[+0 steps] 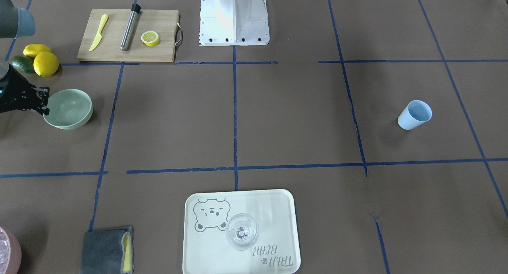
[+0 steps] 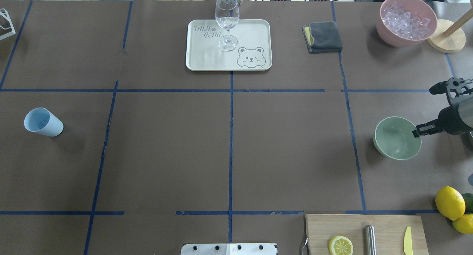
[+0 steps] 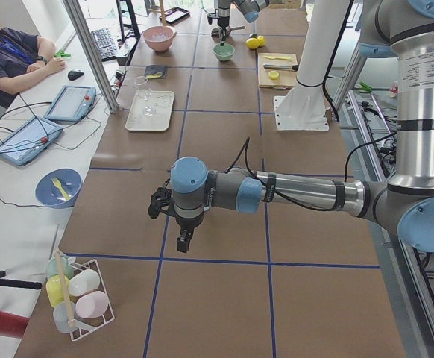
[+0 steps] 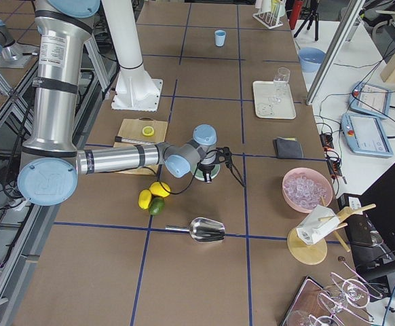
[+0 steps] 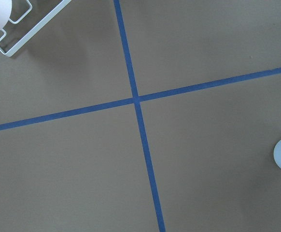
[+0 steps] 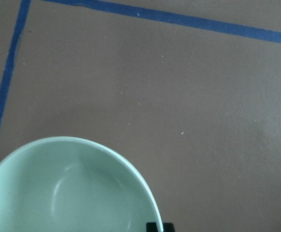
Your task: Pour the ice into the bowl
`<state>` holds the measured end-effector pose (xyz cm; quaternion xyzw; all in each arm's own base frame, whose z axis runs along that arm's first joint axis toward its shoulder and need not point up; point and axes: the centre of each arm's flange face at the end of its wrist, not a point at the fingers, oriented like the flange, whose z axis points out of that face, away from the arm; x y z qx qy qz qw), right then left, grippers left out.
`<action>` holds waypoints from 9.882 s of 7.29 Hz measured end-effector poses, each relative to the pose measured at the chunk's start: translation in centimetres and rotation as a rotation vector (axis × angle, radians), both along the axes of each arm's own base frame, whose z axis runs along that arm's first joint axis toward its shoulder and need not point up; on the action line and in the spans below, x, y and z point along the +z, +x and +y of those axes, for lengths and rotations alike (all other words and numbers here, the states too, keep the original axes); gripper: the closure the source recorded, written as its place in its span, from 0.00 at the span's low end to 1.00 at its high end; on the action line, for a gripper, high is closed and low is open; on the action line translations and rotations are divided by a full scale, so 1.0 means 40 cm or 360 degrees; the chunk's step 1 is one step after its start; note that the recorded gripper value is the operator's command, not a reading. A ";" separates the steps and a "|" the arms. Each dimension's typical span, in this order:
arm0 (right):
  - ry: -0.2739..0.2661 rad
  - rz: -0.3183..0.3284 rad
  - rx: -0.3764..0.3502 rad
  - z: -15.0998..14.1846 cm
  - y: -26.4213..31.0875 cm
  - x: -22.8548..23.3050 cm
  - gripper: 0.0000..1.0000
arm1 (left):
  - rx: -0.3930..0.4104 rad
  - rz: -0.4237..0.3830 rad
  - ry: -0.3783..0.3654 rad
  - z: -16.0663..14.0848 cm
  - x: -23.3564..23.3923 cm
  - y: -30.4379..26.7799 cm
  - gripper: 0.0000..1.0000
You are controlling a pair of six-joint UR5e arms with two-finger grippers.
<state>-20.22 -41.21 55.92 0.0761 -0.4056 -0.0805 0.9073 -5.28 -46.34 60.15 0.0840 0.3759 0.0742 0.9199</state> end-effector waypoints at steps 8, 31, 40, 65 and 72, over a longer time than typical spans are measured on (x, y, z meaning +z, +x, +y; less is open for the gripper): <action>-0.0143 -0.0256 0.0075 -0.119 -0.328 -0.528 1.00 | 0.0001 0.0001 -0.0002 0.000 0.001 0.001 0.00; -0.0148 0.0019 0.0167 -0.407 -0.243 -0.763 0.00 | 0.0016 -0.0006 0.0027 -0.020 -0.017 0.010 0.00; -0.0285 0.0232 0.0050 -0.236 0.512 -0.011 0.00 | -0.0201 0.0280 0.0646 -0.089 -0.217 0.245 0.00; -0.0326 0.0251 0.0055 -0.215 0.520 0.024 0.00 | -0.1434 0.0195 0.1016 0.355 0.115 0.927 0.00; -0.0325 0.0254 0.0056 -0.217 0.520 0.024 0.00 | -0.1437 0.0172 0.1031 0.340 0.138 0.989 0.25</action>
